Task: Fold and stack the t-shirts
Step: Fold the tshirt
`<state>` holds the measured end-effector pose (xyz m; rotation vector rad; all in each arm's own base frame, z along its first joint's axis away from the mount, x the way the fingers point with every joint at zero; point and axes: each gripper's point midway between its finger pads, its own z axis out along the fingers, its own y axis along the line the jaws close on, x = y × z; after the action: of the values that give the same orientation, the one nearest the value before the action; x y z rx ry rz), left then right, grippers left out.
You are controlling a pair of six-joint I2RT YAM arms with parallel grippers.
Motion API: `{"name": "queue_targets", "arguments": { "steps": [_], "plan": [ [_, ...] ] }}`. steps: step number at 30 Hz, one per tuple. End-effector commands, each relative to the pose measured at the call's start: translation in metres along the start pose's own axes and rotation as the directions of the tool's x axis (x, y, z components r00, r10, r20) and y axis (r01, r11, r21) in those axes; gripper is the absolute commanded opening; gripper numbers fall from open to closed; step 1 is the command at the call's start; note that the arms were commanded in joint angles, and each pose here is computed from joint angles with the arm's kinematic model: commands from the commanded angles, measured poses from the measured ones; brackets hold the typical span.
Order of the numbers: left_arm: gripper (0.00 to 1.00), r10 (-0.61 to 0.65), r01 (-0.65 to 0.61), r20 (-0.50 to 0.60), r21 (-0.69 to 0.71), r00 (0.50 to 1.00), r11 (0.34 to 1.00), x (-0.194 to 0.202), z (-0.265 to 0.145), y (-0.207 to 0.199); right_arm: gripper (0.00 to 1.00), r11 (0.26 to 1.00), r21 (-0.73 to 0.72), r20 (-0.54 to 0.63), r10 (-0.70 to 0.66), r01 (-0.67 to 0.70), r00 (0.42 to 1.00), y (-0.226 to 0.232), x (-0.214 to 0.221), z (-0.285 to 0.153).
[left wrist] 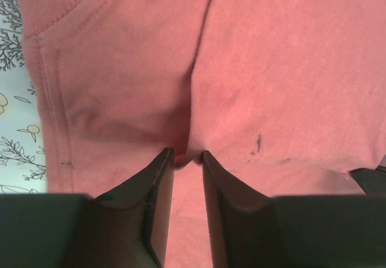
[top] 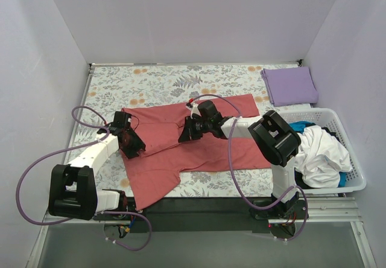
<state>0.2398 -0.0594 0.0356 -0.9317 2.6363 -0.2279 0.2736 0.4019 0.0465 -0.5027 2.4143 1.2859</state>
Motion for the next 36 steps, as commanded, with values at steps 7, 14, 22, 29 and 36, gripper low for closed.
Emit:
{"name": "queue_targets", "arguments": {
  "steps": [7,14,22,29,36],
  "plan": [
    [0.7,-0.054,0.047,0.218,0.036,0.974,0.998,-0.065,-0.039,-0.025,0.49,0.99,0.12,0.059,-0.087,0.079,0.994,-0.023,-0.049,-0.056],
    [0.63,-0.09,0.061,0.313,0.102,0.945,0.993,-0.143,-0.02,-0.073,0.52,0.959,0.281,0.241,-0.116,0.046,0.963,-0.084,-0.12,-0.136],
    [0.41,-0.123,0.112,0.296,0.051,0.947,0.992,-0.194,0.053,-0.087,0.48,0.918,0.385,0.356,-0.048,-0.1,0.933,-0.169,-0.164,-0.178],
    [0.37,-0.217,0.237,0.257,-0.051,0.942,0.97,-0.208,0.097,-0.04,0.47,0.858,0.432,0.405,0.092,-0.279,0.91,-0.244,-0.162,-0.177],
    [0.38,-0.298,0.326,0.279,-0.06,0.913,0.943,-0.222,0.095,-0.008,0.47,0.773,0.475,0.476,0.176,-0.421,0.862,-0.289,-0.148,-0.2]
  ]
}}
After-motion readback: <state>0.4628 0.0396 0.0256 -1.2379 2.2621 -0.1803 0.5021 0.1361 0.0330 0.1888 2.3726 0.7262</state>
